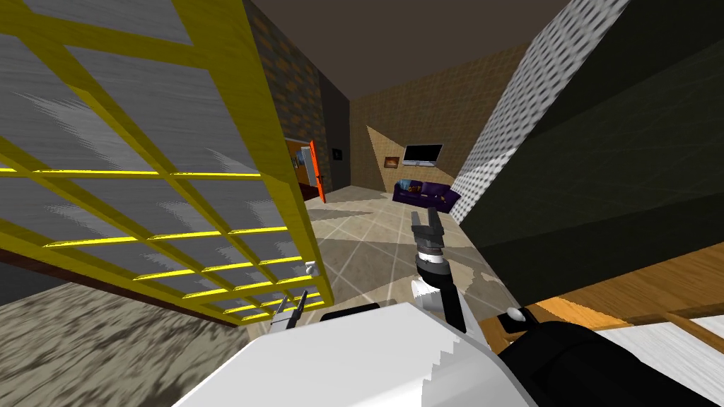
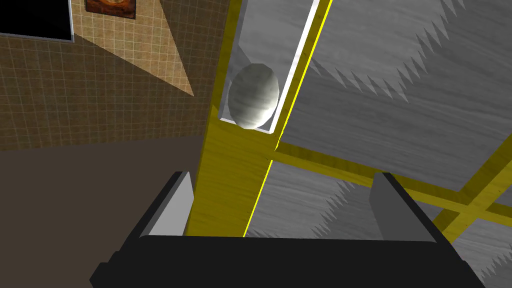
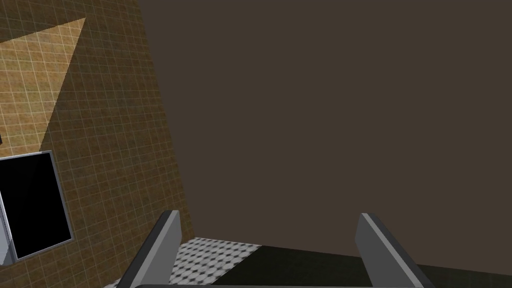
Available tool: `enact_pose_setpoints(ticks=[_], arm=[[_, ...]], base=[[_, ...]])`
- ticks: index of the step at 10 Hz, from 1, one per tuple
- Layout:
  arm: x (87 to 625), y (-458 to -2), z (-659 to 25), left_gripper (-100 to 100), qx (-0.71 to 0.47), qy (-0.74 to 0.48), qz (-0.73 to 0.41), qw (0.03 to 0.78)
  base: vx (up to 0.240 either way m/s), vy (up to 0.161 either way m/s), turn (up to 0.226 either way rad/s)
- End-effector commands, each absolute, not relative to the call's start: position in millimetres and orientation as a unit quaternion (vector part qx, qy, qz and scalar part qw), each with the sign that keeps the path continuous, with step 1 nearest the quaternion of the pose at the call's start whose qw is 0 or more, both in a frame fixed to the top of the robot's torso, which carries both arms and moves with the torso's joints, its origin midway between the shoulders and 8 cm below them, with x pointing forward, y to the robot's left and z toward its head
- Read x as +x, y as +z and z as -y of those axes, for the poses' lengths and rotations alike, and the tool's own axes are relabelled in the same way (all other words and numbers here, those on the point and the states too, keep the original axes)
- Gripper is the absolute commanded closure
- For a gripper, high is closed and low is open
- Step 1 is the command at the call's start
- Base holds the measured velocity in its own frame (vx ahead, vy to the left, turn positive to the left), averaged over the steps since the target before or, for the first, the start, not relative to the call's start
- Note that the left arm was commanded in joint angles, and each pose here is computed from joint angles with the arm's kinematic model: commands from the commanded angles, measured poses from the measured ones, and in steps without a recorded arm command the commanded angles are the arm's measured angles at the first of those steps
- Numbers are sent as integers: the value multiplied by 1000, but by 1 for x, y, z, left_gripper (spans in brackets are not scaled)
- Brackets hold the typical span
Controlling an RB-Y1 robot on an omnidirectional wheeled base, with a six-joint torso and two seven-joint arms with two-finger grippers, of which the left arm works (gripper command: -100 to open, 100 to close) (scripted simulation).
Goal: Push the door open
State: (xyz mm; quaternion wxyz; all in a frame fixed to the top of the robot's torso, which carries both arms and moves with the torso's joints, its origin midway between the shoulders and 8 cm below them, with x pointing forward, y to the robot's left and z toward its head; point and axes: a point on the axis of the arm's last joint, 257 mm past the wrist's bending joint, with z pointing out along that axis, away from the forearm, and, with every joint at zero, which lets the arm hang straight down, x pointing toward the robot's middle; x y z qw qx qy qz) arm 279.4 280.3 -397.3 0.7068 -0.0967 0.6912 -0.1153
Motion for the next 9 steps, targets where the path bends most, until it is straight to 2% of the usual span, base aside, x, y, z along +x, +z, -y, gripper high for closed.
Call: enact_pose_setpoints(ticks=[1, 9], arm=[[270, -398, -280, -100, -73, -96, -696, 708], [234, -398, -278, -100, 10, -27, -706, 707]], base=[[17, -41, 61], [14, -36, 58]])
